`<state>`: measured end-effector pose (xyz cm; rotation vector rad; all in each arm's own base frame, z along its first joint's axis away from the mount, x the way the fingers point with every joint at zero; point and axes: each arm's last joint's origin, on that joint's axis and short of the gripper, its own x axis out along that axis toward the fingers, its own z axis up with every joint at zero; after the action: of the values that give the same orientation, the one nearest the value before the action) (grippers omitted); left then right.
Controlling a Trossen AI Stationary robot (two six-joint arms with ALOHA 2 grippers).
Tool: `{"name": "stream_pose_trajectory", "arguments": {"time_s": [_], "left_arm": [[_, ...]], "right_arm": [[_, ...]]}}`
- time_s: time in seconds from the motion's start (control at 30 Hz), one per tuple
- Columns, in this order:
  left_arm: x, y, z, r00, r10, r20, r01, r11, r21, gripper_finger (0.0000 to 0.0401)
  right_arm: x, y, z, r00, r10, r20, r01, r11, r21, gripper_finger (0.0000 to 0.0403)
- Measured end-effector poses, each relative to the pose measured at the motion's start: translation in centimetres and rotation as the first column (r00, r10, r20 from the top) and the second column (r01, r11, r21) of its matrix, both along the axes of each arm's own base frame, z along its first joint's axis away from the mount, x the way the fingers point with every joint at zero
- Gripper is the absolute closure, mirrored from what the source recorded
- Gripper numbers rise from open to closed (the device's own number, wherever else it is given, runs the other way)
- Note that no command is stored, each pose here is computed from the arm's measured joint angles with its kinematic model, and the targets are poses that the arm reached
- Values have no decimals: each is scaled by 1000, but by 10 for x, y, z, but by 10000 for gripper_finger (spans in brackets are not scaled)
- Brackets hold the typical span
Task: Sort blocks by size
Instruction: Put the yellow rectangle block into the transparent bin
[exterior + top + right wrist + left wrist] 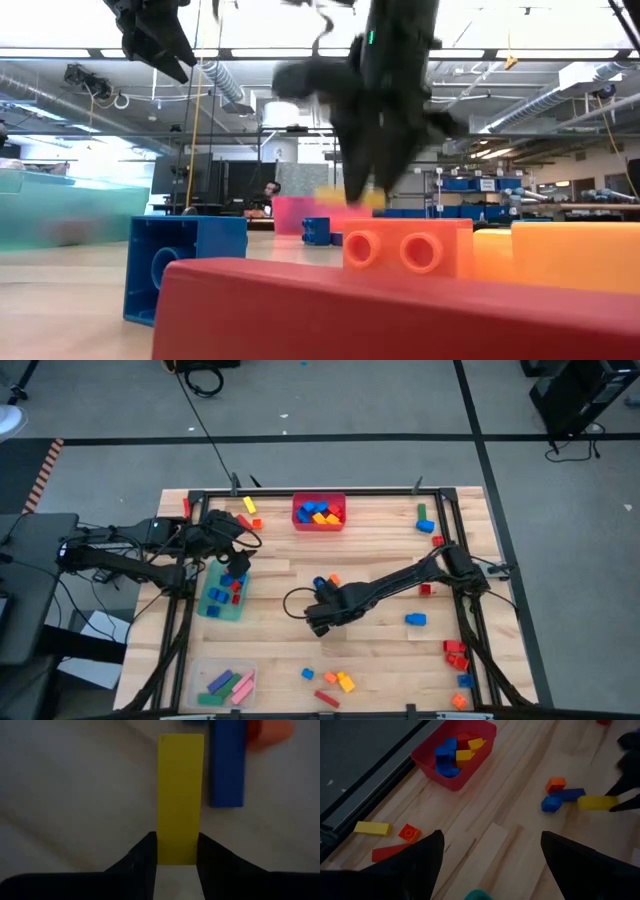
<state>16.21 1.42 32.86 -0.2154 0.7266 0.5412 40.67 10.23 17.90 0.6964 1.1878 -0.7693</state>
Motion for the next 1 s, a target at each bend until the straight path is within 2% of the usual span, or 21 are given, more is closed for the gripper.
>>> {"name": "stream_pose_trajectory", "arguments": {"time_s": [0.13, 0.23, 0.33, 0.43, 0.47, 0.63, 0.7, 1.0], "left_arm": [[0, 0, 0, 1000, 0, 0, 0, 1000, 0, 62], [0, 0, 0, 1000, 1, 1, -1, 1000, 0, 62], [0, 0, 0, 1000, 1, 0, -1, 1000, 0, 62], [0, 0, 0, 1000, 1, 0, -1, 1000, 0, 62], [0, 0, 0, 1000, 1, 0, -1, 1000, 0, 62], [0, 0, 0, 1000, 1, -3, -1, 1000, 0, 62], [0, 0, 0, 1000, 1, -4, -1, 1000, 0, 62], [-1, -1, -1, 999, -42, -29, 43, 999, 29, 62]], "right_arm": [[-2, 6, 28, 989, 94, 113, -87, 994, -65, 286], [4, 14, 48, 933, 259, 248, -231, 963, -135, 286], [18, 26, 66, 798, 429, 422, -359, 902, -240, 286], [34, 35, 77, 646, 544, 536, -402, 839, -366, 286], [37, 35, 79, 616, 562, 553, -398, 827, -397, 286], [45, 35, 69, 594, 576, 561, -393, 817, -422, 286], [51, 37, 69, 559, 584, 589, -391, 812, -434, 286], [90, 72, 76, 411, 694, 591, -463, 717, -521, 286]]}}
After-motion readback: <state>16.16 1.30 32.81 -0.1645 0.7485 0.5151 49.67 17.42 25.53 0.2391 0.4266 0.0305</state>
